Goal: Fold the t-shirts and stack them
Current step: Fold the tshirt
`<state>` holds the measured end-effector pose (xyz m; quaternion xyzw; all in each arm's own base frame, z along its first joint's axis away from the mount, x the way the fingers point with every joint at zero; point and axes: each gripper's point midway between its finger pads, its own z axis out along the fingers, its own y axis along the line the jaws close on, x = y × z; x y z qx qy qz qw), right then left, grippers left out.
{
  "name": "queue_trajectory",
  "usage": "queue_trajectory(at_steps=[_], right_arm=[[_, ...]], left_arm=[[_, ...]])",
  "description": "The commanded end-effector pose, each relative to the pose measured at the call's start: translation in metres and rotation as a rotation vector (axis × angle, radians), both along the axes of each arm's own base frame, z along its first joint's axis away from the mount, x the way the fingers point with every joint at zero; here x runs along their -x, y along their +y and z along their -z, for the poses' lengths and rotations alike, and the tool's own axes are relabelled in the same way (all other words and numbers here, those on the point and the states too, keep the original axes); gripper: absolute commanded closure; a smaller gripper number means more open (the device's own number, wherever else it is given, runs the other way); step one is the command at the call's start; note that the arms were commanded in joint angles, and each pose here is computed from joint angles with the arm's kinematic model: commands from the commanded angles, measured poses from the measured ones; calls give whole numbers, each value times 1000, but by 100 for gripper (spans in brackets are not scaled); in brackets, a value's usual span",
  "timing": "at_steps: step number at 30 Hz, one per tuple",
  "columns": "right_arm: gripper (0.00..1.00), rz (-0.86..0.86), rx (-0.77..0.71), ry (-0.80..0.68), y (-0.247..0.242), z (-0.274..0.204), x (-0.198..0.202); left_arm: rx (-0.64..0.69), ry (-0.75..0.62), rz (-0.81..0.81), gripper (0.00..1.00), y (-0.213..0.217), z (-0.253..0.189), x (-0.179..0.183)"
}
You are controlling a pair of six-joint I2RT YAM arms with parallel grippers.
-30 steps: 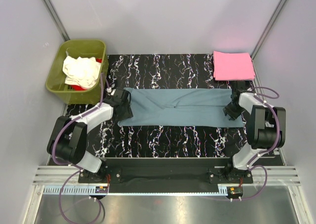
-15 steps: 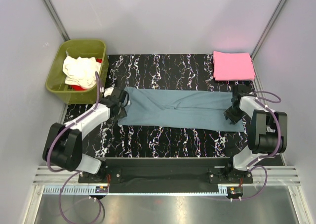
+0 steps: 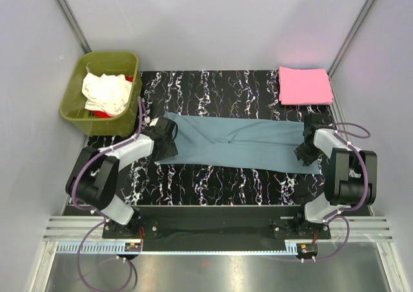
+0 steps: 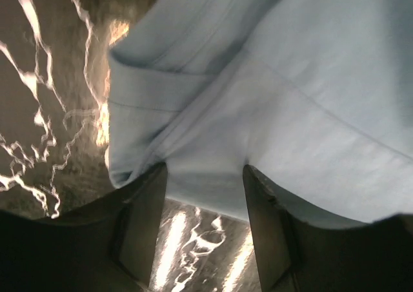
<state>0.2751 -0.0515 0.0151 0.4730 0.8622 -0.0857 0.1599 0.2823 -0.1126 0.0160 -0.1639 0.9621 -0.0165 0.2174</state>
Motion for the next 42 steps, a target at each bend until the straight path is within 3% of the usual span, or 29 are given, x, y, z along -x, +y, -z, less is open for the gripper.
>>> queue_trajectory(at_steps=[1,2,6,11,15,18,19,22,24,29,35,42], right_arm=[[58,50,64,8,-12,-6,14],[58,55,65,13,-12,-5,15],[59,48,49,8,-9,-7,15],[56,-81,6,-158,2,-53,-13],[46,-424,-183,-461,63,-117,-62],[40,-667,-204,-618,117,-159,-93],[40,-738,-223,-649,133,-168,-99],[38,-960,-331,-684,189,-181,-114],[37,-999,-360,-684,205,-179,-121],[37,-1009,-380,-742,213,-194,-130],[36,-1034,-369,-745,212,-195,-126],[36,-1034,-404,-751,219,-193,-130]], left_arm=[[-132,20,-95,44,27,1,2],[-178,35,-121,44,38,5,9],[-154,-7,-151,43,39,-3,11],[-60,-90,-39,37,14,-48,-14],[19,-246,58,28,-2,-107,-50],[170,-355,105,27,-5,-140,-85],[236,-366,151,25,-13,-148,-90],[248,-385,191,23,-4,-162,-118],[229,-355,245,23,-6,-152,-129],[340,-323,426,22,-43,-143,-145],[236,-176,406,22,-30,-95,-151],[284,-143,457,24,-45,-77,-165]])
